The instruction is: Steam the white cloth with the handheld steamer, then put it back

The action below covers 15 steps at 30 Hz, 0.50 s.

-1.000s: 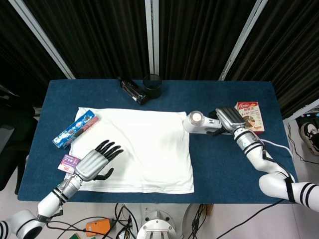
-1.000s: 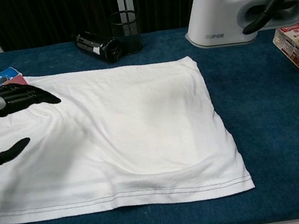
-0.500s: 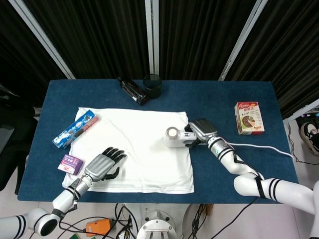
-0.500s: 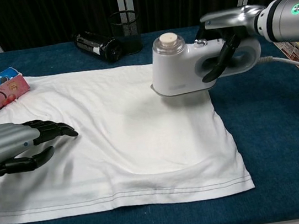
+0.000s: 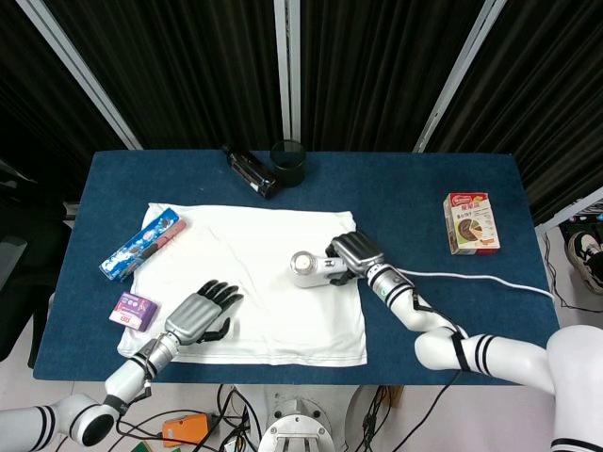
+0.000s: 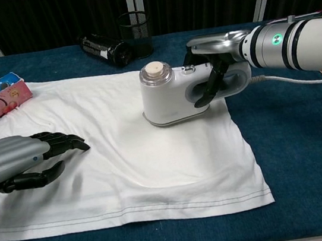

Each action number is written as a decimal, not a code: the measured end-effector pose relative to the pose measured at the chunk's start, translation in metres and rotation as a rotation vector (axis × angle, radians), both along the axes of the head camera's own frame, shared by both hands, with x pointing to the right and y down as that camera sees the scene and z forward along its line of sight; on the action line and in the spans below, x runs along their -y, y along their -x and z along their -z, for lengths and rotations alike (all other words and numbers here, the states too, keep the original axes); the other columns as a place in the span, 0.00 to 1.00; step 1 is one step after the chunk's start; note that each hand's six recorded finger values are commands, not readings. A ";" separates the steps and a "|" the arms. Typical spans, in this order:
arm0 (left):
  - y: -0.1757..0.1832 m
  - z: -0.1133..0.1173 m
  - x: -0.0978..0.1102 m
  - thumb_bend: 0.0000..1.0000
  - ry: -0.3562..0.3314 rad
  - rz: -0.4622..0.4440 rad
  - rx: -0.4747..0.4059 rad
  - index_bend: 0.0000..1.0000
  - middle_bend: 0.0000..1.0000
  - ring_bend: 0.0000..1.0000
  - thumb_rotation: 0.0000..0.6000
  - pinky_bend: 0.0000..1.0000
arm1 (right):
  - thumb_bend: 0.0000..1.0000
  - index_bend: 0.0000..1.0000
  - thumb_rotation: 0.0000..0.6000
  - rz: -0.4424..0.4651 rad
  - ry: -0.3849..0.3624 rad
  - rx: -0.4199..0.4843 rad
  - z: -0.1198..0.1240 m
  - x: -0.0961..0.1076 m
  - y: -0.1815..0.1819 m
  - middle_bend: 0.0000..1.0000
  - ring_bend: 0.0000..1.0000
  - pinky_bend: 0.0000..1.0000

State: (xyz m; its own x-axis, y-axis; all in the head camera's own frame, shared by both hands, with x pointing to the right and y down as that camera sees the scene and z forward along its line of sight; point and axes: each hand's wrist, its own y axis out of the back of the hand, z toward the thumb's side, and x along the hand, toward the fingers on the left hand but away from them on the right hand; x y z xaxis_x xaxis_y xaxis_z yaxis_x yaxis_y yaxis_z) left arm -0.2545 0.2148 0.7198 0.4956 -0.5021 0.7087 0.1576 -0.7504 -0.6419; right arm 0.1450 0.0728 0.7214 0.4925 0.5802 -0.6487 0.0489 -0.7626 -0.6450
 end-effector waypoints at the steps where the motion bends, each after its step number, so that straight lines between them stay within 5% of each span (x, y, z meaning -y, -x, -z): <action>1: 0.000 0.000 0.000 0.51 -0.001 -0.001 -0.001 0.10 0.04 0.00 0.00 0.00 | 0.57 0.94 1.00 0.010 0.001 0.001 0.000 -0.002 0.001 0.78 0.88 0.80; 15: -0.004 -0.001 -0.001 0.51 -0.007 -0.008 -0.013 0.10 0.04 0.00 0.00 0.00 | 0.57 0.95 1.00 0.206 0.038 0.047 0.013 -0.066 0.006 0.78 0.88 0.80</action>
State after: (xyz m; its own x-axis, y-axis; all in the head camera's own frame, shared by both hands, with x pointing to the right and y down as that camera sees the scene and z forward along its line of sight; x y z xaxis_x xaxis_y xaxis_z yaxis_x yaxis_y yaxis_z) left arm -0.2502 0.2163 0.7204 0.5088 -0.5033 0.6985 0.1547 -0.7447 -0.6493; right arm 0.1387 0.1383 0.7084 0.6285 0.4395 -0.6417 -0.0810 -0.7835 -0.6161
